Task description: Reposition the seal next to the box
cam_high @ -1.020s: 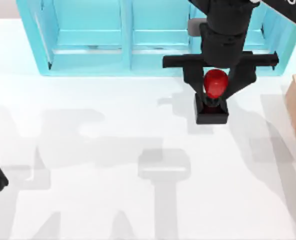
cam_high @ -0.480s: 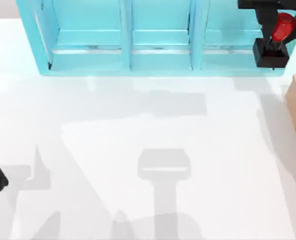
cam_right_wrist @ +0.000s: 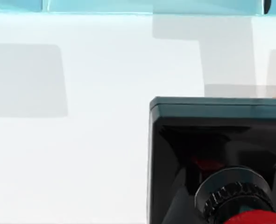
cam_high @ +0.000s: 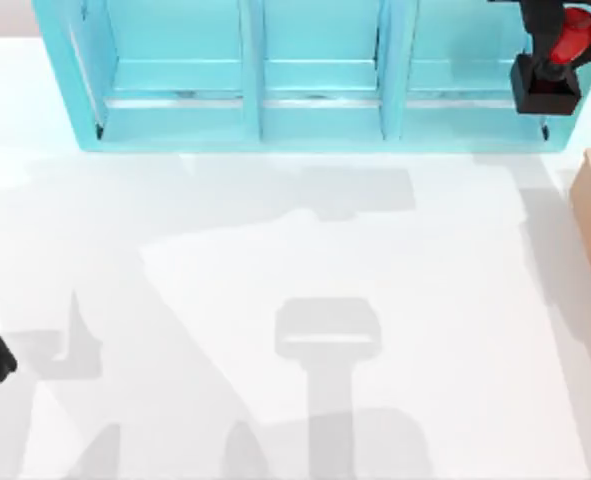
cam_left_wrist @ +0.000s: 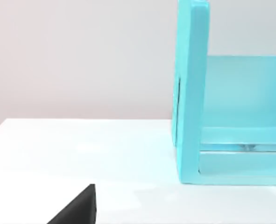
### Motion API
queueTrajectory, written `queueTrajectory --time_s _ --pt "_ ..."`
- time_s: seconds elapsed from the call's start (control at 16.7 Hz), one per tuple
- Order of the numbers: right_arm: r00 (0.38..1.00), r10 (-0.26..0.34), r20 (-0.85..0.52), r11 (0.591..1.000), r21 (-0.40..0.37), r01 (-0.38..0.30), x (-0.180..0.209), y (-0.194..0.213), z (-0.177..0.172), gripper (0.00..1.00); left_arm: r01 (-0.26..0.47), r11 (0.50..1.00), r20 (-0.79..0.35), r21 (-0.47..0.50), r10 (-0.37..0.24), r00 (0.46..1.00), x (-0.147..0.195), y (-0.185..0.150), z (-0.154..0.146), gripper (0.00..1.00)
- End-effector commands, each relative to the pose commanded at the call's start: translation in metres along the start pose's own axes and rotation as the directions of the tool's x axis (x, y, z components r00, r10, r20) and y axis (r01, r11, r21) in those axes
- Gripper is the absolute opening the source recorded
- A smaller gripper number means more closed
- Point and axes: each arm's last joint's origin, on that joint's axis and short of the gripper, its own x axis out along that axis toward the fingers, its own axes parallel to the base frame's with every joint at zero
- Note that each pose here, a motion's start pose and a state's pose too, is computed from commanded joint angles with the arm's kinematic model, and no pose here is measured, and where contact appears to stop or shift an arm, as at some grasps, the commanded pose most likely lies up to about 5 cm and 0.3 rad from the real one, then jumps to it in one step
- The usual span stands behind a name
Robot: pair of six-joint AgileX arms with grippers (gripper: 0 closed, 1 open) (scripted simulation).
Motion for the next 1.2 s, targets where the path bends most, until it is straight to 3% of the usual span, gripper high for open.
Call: queueTrajectory --time_s 0.54,1.2 --pt "0.997 -0.018 -0.07 1.0 0.004 0.018 0.022 -0.002 0.0 0.0 0.0 1.0 0.0 0.0 0.0 1.0 0.0 0.0 0.0 1.0" --pt "0.983 -0.042 -0.179 0.999 0.007 0.044 0.064 -0.01 -0.027 0.0 0.0 1.0 0.0 0.0 0.0 1.0 0.0 0.0 0.0 1.0"
